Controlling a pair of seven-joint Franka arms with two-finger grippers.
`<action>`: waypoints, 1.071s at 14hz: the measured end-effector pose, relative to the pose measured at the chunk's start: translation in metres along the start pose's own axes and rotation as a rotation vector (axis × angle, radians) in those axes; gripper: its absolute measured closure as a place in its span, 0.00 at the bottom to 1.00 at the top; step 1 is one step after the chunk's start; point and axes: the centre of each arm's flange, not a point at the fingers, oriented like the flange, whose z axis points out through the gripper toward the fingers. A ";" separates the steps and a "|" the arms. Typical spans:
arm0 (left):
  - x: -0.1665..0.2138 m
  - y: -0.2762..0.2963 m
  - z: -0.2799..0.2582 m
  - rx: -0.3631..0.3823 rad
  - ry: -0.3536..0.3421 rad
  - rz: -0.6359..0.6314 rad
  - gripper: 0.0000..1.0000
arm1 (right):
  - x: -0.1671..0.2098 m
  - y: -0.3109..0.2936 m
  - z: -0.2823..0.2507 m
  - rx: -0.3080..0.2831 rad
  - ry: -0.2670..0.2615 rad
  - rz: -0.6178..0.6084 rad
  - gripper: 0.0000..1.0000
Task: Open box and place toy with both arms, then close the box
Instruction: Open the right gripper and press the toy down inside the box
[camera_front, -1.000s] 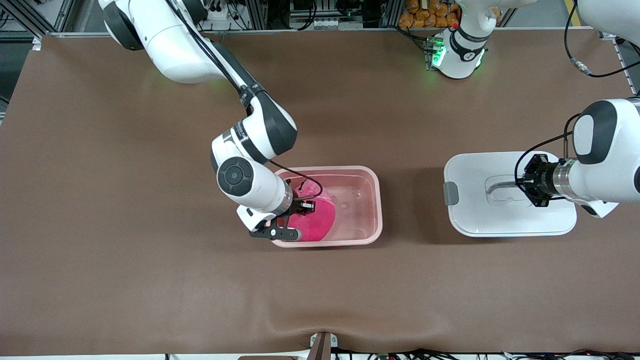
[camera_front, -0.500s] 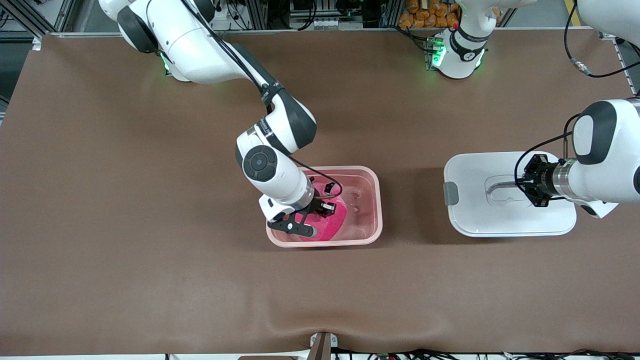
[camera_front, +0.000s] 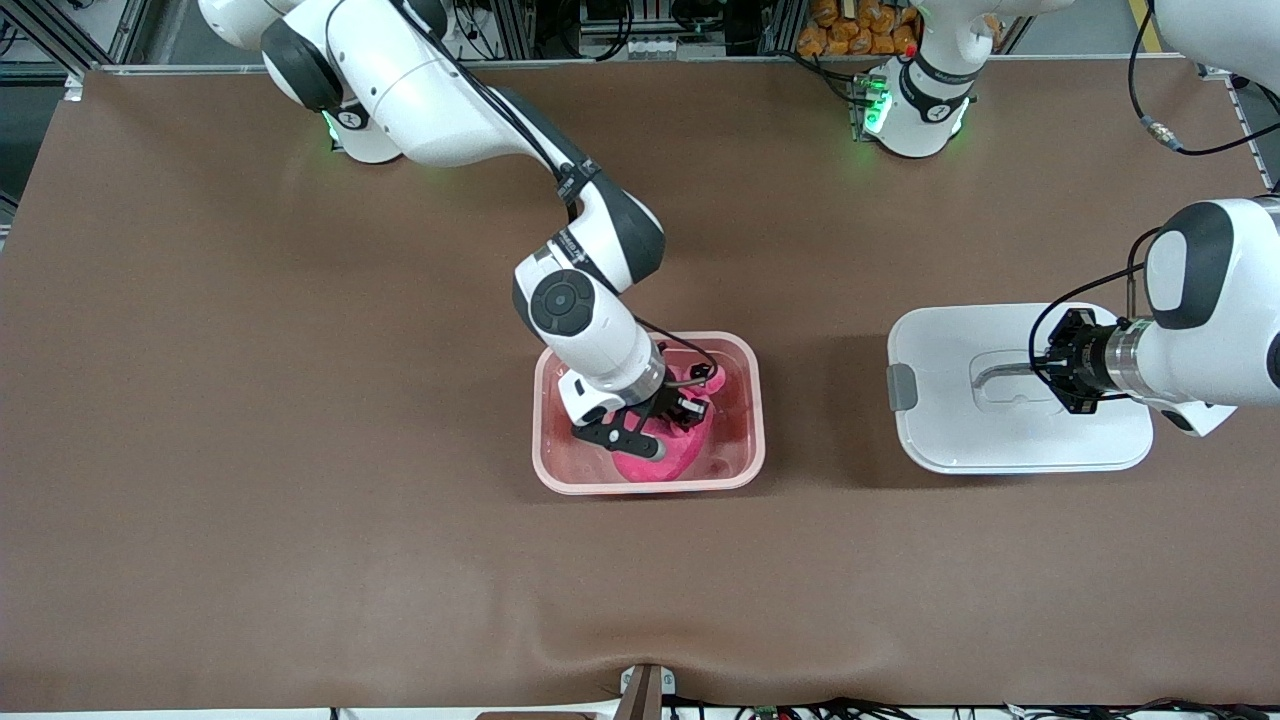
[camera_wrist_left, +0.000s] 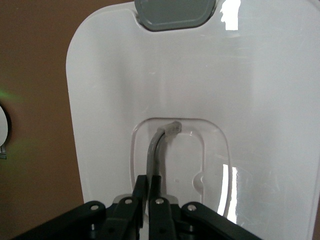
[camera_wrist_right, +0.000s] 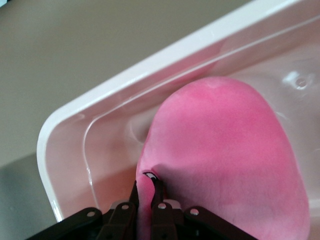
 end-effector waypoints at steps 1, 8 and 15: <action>0.000 0.000 0.000 0.000 0.000 0.000 0.94 | -0.003 -0.003 0.003 0.013 0.009 0.004 0.90; 0.000 0.000 0.000 0.000 0.000 -0.003 0.94 | -0.016 -0.005 0.030 0.057 0.042 -0.004 0.90; 0.000 0.000 0.000 0.000 0.000 -0.004 0.94 | -0.013 -0.003 0.031 0.048 0.057 -0.029 0.44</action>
